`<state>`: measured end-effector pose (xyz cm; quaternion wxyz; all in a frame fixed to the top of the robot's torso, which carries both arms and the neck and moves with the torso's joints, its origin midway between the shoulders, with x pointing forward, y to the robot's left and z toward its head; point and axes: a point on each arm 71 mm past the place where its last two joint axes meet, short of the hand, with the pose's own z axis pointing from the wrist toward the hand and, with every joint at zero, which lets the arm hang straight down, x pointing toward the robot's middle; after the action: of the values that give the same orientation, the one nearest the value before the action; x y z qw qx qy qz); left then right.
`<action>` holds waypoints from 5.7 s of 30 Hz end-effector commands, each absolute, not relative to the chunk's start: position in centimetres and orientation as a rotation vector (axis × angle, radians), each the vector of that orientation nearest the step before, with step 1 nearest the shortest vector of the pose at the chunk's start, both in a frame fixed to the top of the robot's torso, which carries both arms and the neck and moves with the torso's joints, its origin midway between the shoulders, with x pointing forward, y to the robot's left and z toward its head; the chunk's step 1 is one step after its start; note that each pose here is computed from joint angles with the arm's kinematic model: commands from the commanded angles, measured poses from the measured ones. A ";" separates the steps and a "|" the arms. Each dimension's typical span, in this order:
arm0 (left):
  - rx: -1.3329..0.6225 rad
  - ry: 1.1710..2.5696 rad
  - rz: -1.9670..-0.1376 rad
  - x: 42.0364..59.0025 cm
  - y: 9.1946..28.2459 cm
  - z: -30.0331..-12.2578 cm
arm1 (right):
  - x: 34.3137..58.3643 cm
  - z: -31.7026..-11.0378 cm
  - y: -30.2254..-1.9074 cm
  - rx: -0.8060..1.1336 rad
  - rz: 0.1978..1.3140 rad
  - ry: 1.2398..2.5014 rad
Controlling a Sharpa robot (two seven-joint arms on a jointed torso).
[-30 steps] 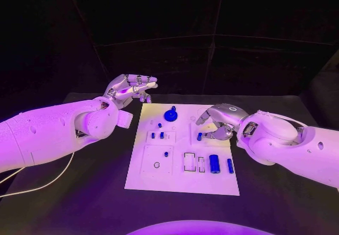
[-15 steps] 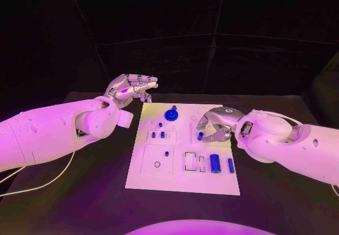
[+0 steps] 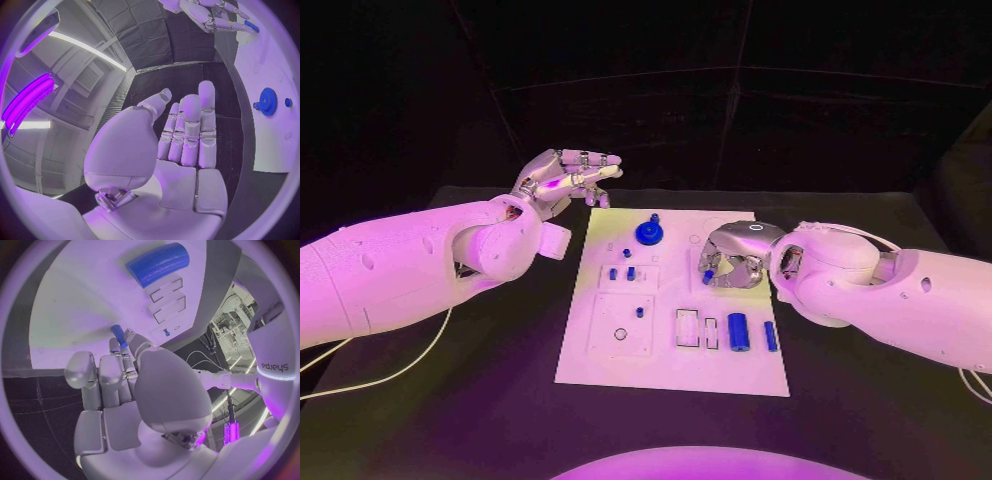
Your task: Assemble the parts on the task board
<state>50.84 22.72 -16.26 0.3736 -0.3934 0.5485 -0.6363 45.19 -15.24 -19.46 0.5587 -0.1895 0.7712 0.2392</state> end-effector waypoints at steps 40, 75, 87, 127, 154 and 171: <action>-1.001 1.379 -1.634 51.0 23.1 -16.1 | 42.0 -15.7 -13.9 -0.390 0.713 1.580; -0.997 1.391 -1.645 51.3 22.1 -16.2 | 38.4 -21.9 -3.2 -0.610 0.967 1.717; -0.997 1.393 -1.646 51.3 22.1 -16.2 | 38.6 -22.7 -3.2 -0.618 0.946 1.746; -1.000 1.401 -1.647 51.2 22.2 -16.2 | 38.4 -22.9 -2.0 -0.640 0.909 1.721; -1.005 1.402 -1.639 51.2 22.6 -16.3 | 38.7 -18.6 -9.4 -0.269 1.003 1.596; -1.021 1.410 -1.638 51.0 22.5 -16.6 | 39.5 -18.7 -21.6 0.173 0.582 1.833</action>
<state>51.01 22.57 -16.68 0.3717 -0.3957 0.5516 -0.6333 39.54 -21.10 -18.24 0.5786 0.0400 0.7640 0.2828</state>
